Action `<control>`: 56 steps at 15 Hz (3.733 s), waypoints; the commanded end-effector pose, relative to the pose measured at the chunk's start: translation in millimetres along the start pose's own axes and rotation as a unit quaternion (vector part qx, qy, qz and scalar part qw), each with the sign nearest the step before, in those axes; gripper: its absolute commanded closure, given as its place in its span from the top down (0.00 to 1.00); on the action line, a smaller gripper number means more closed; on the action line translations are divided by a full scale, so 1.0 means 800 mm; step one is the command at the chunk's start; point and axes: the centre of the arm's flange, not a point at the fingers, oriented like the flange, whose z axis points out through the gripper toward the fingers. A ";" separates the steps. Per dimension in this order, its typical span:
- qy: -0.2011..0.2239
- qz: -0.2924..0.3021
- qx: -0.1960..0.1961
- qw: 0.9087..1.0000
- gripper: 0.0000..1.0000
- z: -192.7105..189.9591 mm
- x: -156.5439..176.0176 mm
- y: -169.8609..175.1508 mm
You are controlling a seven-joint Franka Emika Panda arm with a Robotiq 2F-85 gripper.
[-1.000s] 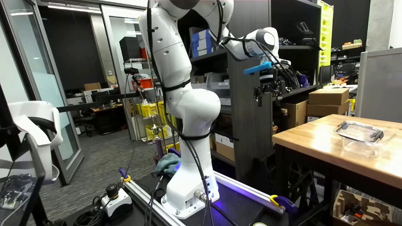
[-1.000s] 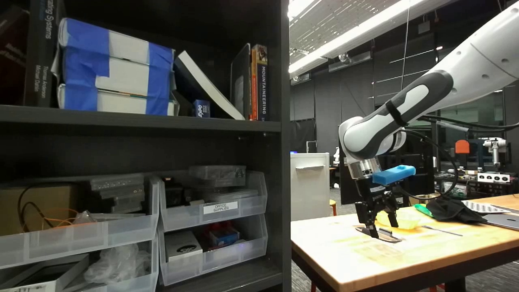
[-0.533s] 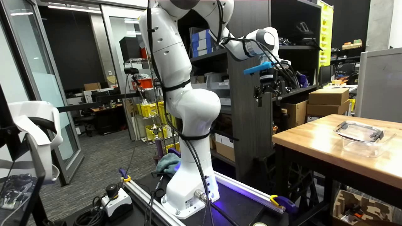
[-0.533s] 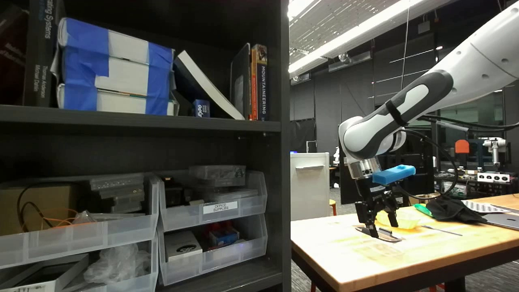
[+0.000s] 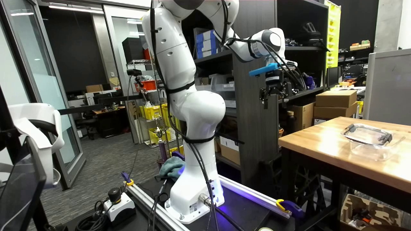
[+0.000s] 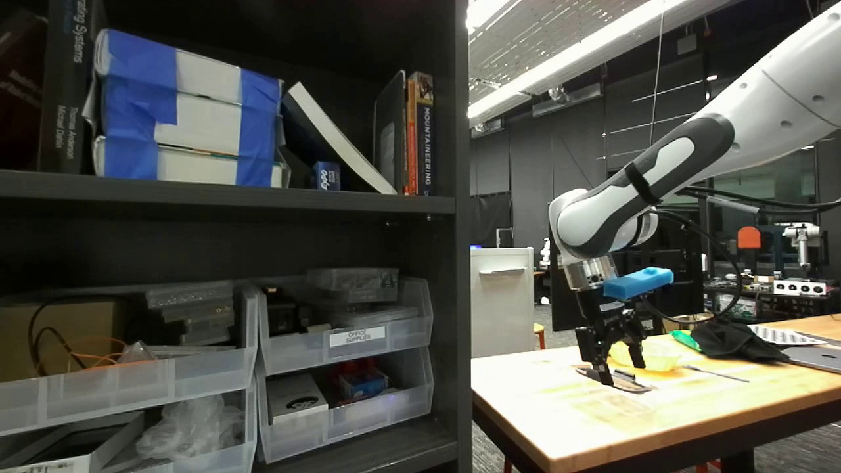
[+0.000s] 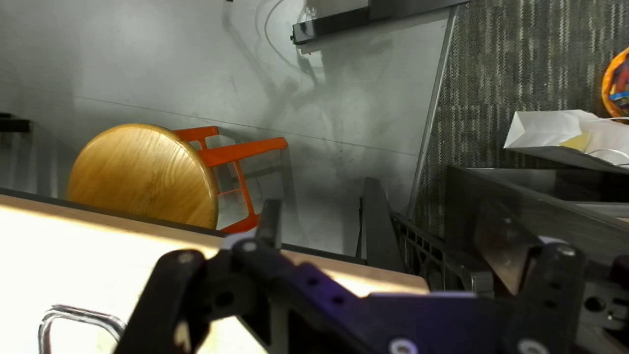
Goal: Move the lid to the left
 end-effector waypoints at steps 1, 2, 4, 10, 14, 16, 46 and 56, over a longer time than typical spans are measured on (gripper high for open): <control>0.000 0.000 0.000 1.000 1.00 0.000 0.000 0.000; 0.000 0.000 0.000 1.000 1.00 0.000 0.000 0.000; 0.000 0.000 0.000 1.000 1.00 0.000 0.000 0.000; 0.000 0.000 0.000 1.000 1.00 0.000 0.000 0.000; 0.001 0.002 0.001 1.000 1.00 0.000 0.005 -0.001; -0.001 0.002 0.002 1.000 1.00 0.001 0.015 -0.002; 0.058 0.159 0.009 0.986 1.00 0.034 0.098 0.082; 0.074 0.202 0.002 0.977 1.00 0.046 0.130 0.098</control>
